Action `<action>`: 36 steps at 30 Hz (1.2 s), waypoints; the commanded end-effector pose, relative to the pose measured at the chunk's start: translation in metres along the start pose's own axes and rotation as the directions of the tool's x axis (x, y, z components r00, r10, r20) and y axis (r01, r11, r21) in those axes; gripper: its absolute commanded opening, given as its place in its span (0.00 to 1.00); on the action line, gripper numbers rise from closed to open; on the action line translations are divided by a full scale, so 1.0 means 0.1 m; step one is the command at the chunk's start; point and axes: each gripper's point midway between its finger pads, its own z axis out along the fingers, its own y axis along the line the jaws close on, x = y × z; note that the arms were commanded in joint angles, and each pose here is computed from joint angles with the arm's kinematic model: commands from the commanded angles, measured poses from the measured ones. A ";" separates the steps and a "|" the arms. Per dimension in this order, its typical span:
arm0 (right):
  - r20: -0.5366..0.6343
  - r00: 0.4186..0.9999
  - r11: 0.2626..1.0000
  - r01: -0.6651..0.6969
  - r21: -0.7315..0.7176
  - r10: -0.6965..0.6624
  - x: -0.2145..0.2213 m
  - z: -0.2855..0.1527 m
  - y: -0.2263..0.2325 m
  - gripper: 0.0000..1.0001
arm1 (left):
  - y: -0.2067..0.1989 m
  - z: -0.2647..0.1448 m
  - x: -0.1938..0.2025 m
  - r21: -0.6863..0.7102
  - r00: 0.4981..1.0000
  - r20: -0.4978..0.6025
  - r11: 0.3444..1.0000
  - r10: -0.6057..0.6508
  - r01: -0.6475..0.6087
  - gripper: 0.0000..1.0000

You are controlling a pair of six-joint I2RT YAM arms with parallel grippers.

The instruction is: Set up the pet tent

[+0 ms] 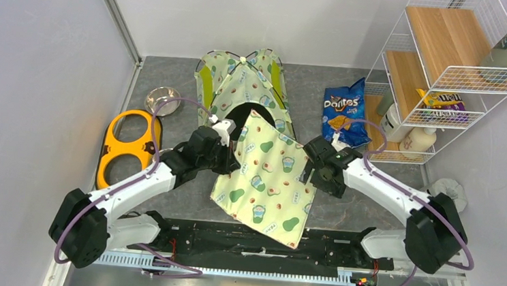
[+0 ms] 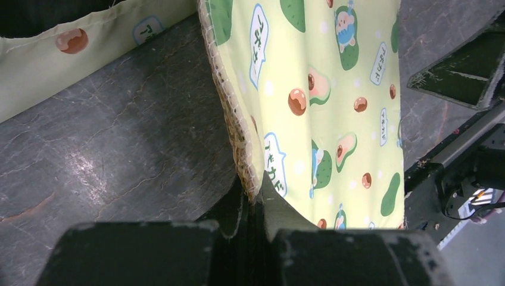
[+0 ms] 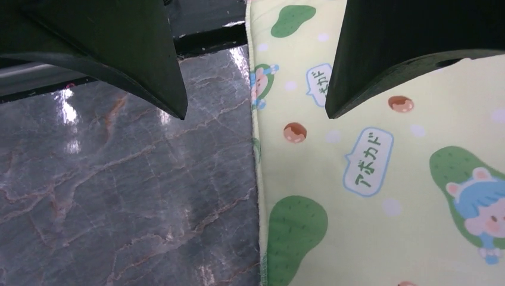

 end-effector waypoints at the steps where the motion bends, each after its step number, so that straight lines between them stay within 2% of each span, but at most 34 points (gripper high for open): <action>1: -0.035 0.998 0.998 0.057 -0.033 -0.058 0.01 0.20 0.16 0.93 | 0.00 0.01 -0.14 -0.039 0.998 0.022 0.997 0.065 -0.064 0.02; 5: -0.066 0.994 0.991 0.084 -0.104 -0.091 0.07 0.34 0.36 0.93 | -0.04 0.03 -0.14 -0.039 0.996 0.012 0.995 0.088 -0.088 0.02; 9: -0.100 0.991 0.994 0.084 -0.075 -0.092 0.12 0.48 0.38 0.92 | -0.05 0.05 -0.12 -0.050 0.997 0.010 0.996 0.074 -0.074 0.02; 14: -0.159 0.984 0.994 0.063 -0.091 -0.077 0.30 0.61 0.40 0.79 | -0.06 0.05 -0.09 -0.060 0.997 0.004 0.996 0.073 -0.072 0.02; 16: -0.176 0.982 0.993 0.057 -0.102 -0.074 0.37 0.65 0.38 0.67 | -0.06 0.05 -0.09 -0.060 0.997 0.001 0.996 0.073 -0.072 0.02; 22: -0.187 0.980 0.986 0.040 -0.162 -0.071 0.44 0.62 0.42 0.07 | -0.10 0.06 -0.06 -0.054 0.997 -0.017 0.995 0.080 -0.080 0.02; 23: -0.181 0.981 0.983 0.042 -0.180 -0.075 0.42 0.58 0.45 0.00 | -0.11 0.06 -0.05 -0.051 0.997 -0.023 0.995 0.080 -0.081 0.02; 26: -0.158 0.981 0.975 0.077 -0.209 -0.111 0.34 0.39 0.52 0.00 | -0.13 0.04 -0.05 -0.050 0.996 -0.037 0.995 0.083 -0.085 0.02; 32: -0.015 0.977 0.938 0.201 -0.283 -0.214 0.11 -0.32 0.84 0.00 | -0.15 -0.12 -0.08 -0.092 0.994 -0.085 0.993 0.067 -0.075 0.02; 36: 0.061 0.966 0.900 0.258 -0.350 -0.253 -0.03 -0.72 1.16 0.00 | -0.14 -0.22 -0.18 -0.135 0.996 -0.075 0.990 0.042 -0.052 0.02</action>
